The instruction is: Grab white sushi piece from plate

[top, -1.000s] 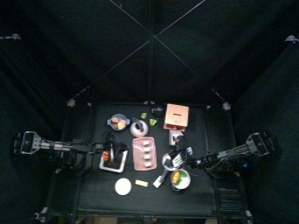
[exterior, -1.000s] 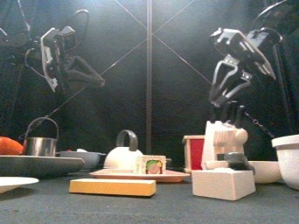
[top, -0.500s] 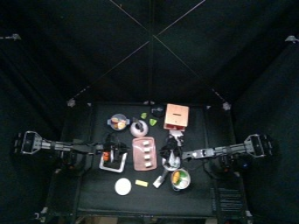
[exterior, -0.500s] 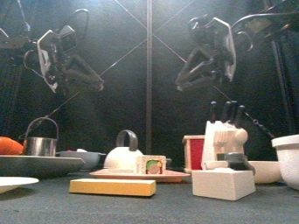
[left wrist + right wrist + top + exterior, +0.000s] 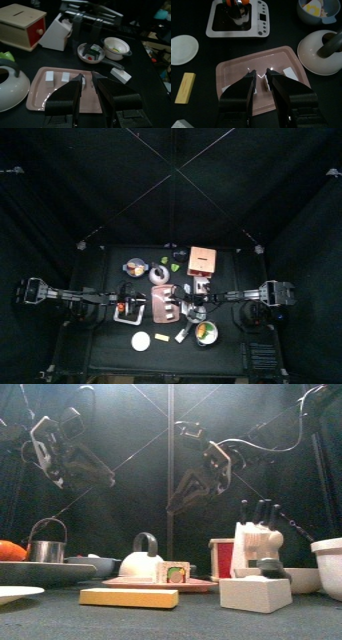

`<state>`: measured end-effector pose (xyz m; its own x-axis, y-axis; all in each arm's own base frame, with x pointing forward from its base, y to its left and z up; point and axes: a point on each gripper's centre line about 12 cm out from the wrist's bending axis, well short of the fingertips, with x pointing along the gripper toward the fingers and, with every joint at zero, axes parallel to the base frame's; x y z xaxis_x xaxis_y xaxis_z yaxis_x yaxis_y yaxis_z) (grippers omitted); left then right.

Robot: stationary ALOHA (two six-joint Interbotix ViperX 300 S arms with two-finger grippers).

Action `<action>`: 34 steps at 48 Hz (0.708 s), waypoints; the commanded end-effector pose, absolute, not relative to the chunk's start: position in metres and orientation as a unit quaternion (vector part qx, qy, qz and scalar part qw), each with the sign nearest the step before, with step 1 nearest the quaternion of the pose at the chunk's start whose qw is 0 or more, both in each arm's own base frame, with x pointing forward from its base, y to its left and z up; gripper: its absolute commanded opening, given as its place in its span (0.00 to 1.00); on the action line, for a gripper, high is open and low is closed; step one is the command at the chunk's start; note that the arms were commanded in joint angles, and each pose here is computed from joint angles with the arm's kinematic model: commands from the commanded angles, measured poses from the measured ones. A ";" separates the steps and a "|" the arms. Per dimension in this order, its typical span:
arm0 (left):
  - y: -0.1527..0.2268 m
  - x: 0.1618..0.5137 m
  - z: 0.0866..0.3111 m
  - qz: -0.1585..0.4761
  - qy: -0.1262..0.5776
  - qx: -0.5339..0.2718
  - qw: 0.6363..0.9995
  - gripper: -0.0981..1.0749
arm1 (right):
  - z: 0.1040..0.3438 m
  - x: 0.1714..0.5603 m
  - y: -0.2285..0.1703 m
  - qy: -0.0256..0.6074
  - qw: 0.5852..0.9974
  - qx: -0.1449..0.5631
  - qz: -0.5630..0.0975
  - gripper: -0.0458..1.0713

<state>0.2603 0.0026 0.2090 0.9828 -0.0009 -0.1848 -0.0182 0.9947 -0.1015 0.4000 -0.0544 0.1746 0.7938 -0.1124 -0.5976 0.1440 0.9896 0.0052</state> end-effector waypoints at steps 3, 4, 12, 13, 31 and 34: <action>0.000 0.262 0.219 -0.007 0.062 -0.037 0.997 0.65 | 0.173 0.410 -0.074 0.312 0.945 0.032 -0.089 0.63; 0.001 0.262 0.220 -0.007 0.061 -0.038 0.997 0.65 | 0.171 0.410 -0.077 0.313 0.945 0.033 -0.092 0.63; 0.001 0.261 0.218 -0.006 0.063 -0.038 0.997 0.65 | 0.169 0.414 -0.089 0.309 0.943 0.049 -0.117 0.65; 0.001 0.262 0.218 -0.006 0.062 -0.038 0.997 0.65 | 0.168 0.414 -0.090 0.310 0.942 0.050 -0.120 0.66; 0.001 0.261 0.218 -0.005 0.062 -0.040 0.997 0.65 | 0.156 0.416 -0.098 0.318 0.937 0.048 -0.137 0.77; 0.002 0.261 0.217 -0.004 0.063 -0.040 0.997 0.65 | 0.153 0.417 -0.100 0.320 0.936 0.048 -0.141 0.77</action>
